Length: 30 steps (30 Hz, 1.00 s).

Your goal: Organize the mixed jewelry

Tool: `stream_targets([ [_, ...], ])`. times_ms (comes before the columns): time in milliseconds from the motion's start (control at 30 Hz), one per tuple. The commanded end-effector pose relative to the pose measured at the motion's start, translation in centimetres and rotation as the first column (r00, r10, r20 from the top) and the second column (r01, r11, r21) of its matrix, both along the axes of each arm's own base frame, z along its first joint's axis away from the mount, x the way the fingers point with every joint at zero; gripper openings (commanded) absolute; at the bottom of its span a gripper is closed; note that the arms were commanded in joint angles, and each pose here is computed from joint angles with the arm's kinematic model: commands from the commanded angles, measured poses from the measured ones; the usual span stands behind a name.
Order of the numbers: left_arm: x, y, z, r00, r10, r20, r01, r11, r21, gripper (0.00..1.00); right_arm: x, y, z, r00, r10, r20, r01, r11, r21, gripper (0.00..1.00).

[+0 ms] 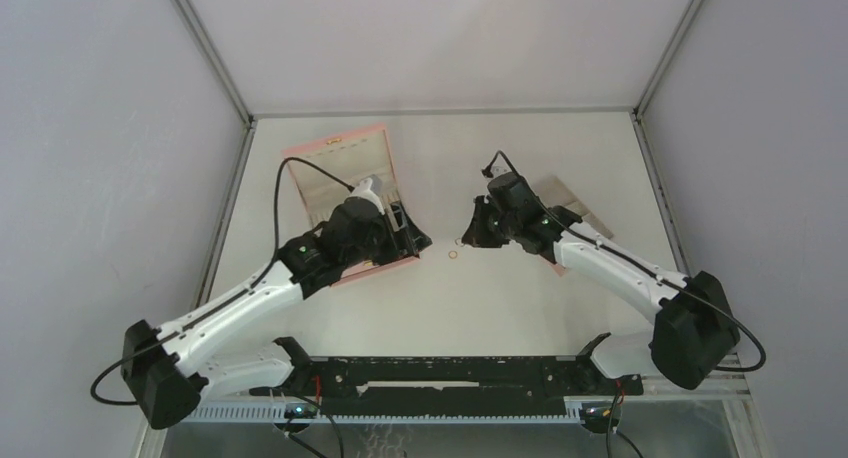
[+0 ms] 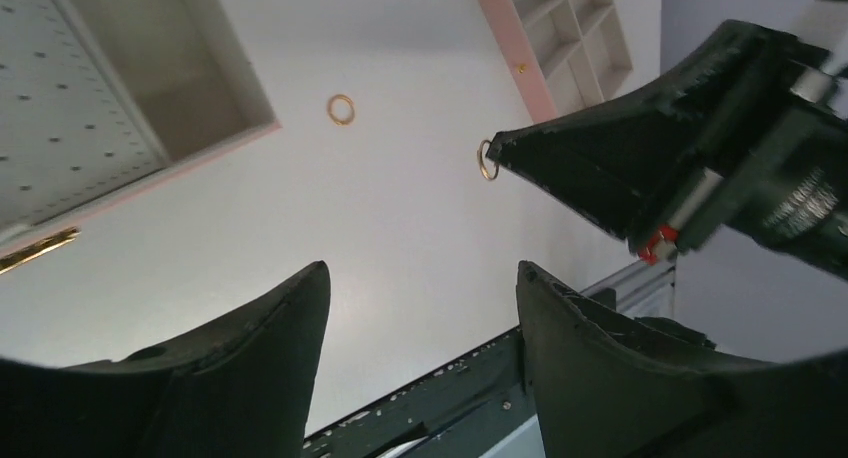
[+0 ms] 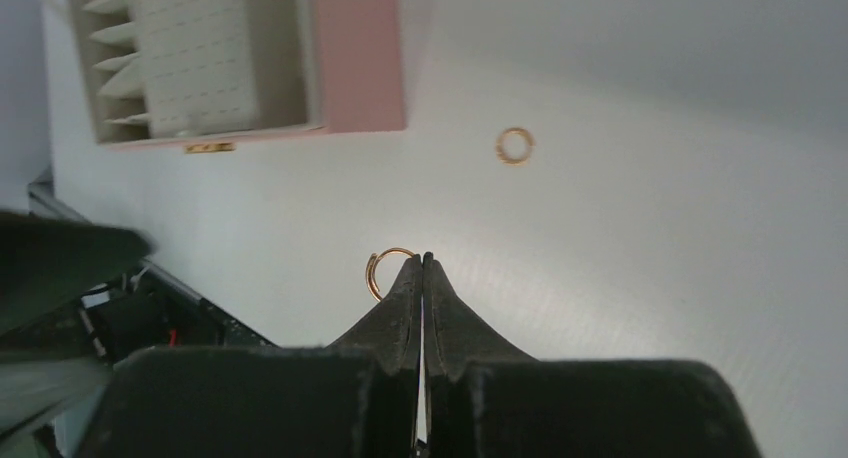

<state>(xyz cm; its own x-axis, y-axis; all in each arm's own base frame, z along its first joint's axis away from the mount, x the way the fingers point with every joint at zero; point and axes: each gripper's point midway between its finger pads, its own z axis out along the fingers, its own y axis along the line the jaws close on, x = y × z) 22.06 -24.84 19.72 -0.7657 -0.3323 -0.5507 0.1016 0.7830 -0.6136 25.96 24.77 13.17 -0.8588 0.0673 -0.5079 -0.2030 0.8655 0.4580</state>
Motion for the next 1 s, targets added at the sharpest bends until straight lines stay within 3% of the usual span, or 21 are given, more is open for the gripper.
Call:
stream_targets([
  [0,0.6,-3.6,1.0,0.999,-0.021,-0.031,0.014,0.979,-0.205,0.73,0.1,3.0,4.2,0.990,0.018,0.143,-0.036,0.991,0.125,0.00],
  [567,1.7,-4.7,-0.1,0.996,-0.031,-0.083,-0.001,0.932,-0.363,0.49,-1.6,5.3,6.7,0.982,0.067,0.175,-0.105,0.970,0.220,0.00],
  [967,1.8,-5.2,-0.6,0.994,-0.039,-0.101,-0.003,0.924,-0.381,0.38,-2.1,5.9,6.4,0.981,0.096,0.168,-0.132,0.965,0.225,0.00],
])
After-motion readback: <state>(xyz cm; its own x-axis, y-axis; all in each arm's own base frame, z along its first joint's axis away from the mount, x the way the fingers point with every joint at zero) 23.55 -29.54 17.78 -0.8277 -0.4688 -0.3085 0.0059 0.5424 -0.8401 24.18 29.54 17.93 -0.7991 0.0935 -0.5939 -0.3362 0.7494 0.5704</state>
